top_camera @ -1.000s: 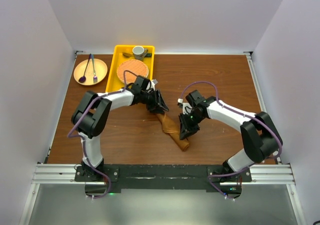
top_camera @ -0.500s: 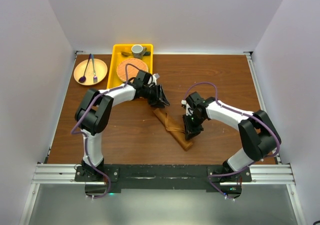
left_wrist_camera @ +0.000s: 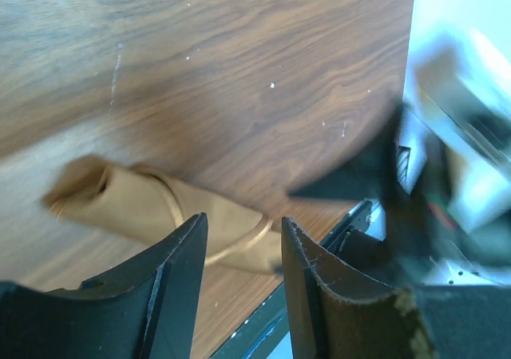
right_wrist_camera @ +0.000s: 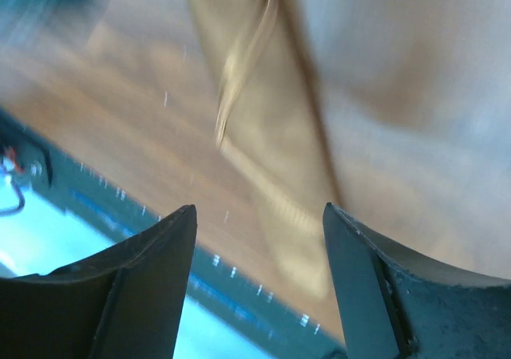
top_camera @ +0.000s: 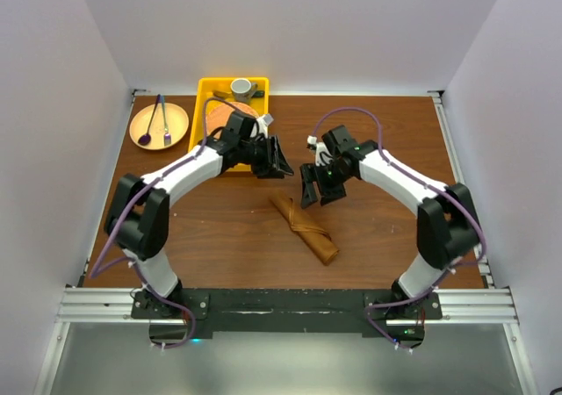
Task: Fold the napkin, place the utensils inside, and roll it up
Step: Neatly place the rolled napkin to the corner
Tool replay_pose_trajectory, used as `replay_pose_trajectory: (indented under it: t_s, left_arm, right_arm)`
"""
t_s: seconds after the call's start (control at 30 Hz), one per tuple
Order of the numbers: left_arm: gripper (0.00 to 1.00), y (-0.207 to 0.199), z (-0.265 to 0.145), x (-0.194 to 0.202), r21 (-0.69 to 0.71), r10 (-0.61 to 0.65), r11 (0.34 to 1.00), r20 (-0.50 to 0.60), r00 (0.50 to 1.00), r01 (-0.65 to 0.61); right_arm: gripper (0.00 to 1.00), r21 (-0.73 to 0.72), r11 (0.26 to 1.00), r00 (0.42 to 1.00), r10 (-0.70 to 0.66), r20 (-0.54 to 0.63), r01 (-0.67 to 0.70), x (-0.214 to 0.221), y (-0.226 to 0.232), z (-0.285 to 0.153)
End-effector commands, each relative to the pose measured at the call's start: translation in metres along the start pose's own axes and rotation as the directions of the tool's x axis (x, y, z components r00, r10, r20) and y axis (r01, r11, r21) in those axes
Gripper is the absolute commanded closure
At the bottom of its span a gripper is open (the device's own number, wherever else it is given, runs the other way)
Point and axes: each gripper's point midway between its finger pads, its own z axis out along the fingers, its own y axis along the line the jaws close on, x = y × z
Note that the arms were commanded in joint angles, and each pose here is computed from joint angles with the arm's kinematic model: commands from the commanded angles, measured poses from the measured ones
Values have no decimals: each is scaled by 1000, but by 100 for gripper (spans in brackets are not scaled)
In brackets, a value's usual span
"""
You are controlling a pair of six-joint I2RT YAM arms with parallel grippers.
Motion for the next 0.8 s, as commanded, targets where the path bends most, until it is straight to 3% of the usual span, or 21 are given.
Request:
replay_pose_trajectory:
  t_s: [0.0, 0.2, 0.43, 0.77]
  left_arm:
    - [53, 2, -37, -5, -76, 52, 996, 86, 995, -45]
    - [53, 15, -71, -4, -98, 12, 995, 149, 989, 3]
    - [53, 15, -84, 0, -71, -15, 997, 166, 986, 27]
    - [53, 10, -84, 1, -47, -20, 998, 158, 987, 28]
  right_arm:
    - [27, -47, 990, 990, -136, -28, 134, -20, -2, 25]
    - [22, -68, 953, 952, -298, -67, 294, -22, -9, 48]
    - [21, -135, 938, 941, -330, -77, 318, -7, 5, 59]
    - [20, -40, 949, 946, -315, -78, 313, 2, 4, 65]
